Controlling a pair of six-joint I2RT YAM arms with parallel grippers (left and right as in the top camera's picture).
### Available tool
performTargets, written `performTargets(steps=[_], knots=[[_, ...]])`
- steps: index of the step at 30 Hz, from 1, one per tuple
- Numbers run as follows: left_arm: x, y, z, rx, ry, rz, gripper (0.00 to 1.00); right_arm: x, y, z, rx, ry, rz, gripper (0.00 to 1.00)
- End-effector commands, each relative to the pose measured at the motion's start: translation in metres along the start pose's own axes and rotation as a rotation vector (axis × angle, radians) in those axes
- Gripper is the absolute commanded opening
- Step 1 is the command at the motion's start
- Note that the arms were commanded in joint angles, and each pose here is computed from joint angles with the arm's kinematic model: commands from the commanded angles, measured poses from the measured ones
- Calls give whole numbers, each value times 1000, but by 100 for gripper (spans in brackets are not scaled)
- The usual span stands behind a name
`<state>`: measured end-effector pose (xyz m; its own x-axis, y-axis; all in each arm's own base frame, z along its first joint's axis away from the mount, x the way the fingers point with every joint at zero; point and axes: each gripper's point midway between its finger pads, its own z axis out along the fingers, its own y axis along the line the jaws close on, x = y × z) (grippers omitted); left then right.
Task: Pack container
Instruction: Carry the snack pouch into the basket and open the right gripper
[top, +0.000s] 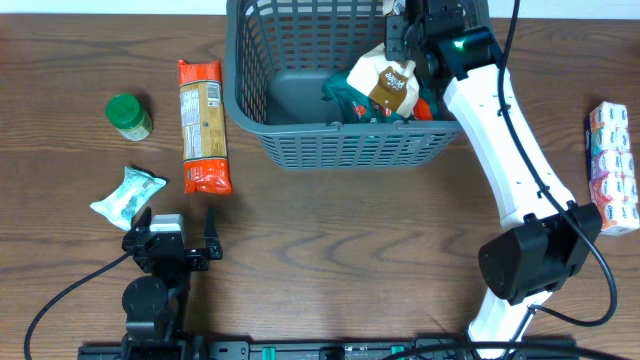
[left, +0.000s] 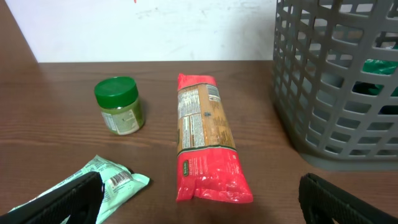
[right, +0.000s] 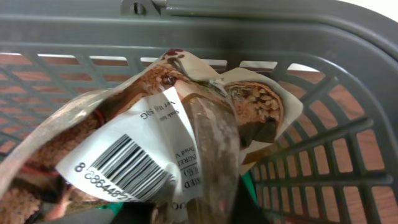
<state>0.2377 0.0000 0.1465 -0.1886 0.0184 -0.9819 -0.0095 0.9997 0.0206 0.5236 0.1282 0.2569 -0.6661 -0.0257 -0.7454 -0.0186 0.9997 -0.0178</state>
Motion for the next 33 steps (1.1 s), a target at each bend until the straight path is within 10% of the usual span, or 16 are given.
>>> performTargets(steps=[1,16,33], knots=[[13,0,2,2,28,7,99,3,2,-4,-11,16,13,99],[13,0,2,2,29,7,99,-47,-21,-74,-12,-100,56,99],[13,0,2,2,28,7,98,35,-279,-206,480,160,381,99]])
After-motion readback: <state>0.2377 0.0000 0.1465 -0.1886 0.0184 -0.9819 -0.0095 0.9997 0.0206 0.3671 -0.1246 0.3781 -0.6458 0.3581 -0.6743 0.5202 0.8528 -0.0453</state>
